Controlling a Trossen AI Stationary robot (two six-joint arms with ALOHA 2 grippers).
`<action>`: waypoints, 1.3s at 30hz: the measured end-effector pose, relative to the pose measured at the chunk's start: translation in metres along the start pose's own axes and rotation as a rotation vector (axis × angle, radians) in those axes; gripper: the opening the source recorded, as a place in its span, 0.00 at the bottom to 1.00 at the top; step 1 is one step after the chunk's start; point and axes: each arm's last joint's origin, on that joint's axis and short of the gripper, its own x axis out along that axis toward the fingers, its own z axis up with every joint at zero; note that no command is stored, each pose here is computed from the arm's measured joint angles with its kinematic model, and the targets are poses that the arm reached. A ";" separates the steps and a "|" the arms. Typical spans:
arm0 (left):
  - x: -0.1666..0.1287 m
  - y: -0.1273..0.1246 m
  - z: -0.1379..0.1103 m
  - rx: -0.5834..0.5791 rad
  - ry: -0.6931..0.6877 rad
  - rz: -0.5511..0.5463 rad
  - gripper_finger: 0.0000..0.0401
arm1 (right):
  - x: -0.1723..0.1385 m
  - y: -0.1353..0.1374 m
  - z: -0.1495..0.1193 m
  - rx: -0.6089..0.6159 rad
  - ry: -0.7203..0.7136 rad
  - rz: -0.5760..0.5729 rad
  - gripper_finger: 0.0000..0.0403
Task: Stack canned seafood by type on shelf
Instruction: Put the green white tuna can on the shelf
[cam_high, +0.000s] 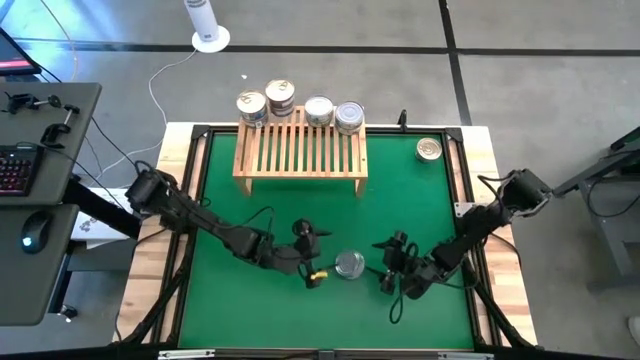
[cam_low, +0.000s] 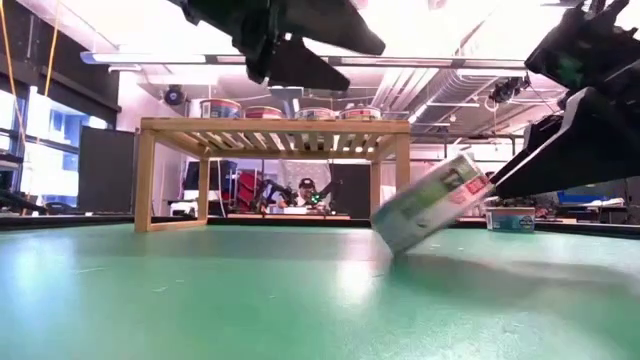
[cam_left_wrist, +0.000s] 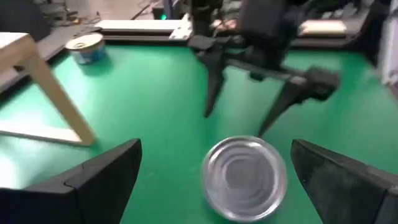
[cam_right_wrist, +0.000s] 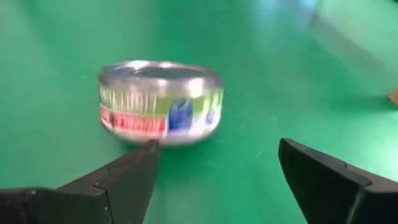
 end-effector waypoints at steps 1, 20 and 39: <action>0.000 0.001 0.000 0.015 0.005 0.001 0.99 | -0.001 0.001 -0.001 0.000 0.002 0.004 0.80; 0.051 -0.001 -0.058 -0.049 0.181 -0.159 0.99 | 0.019 0.015 -0.023 -0.079 0.108 0.174 0.80; 0.079 0.009 -0.080 -0.158 0.202 -0.241 0.86 | 0.032 0.012 0.009 -0.111 -0.073 0.250 0.80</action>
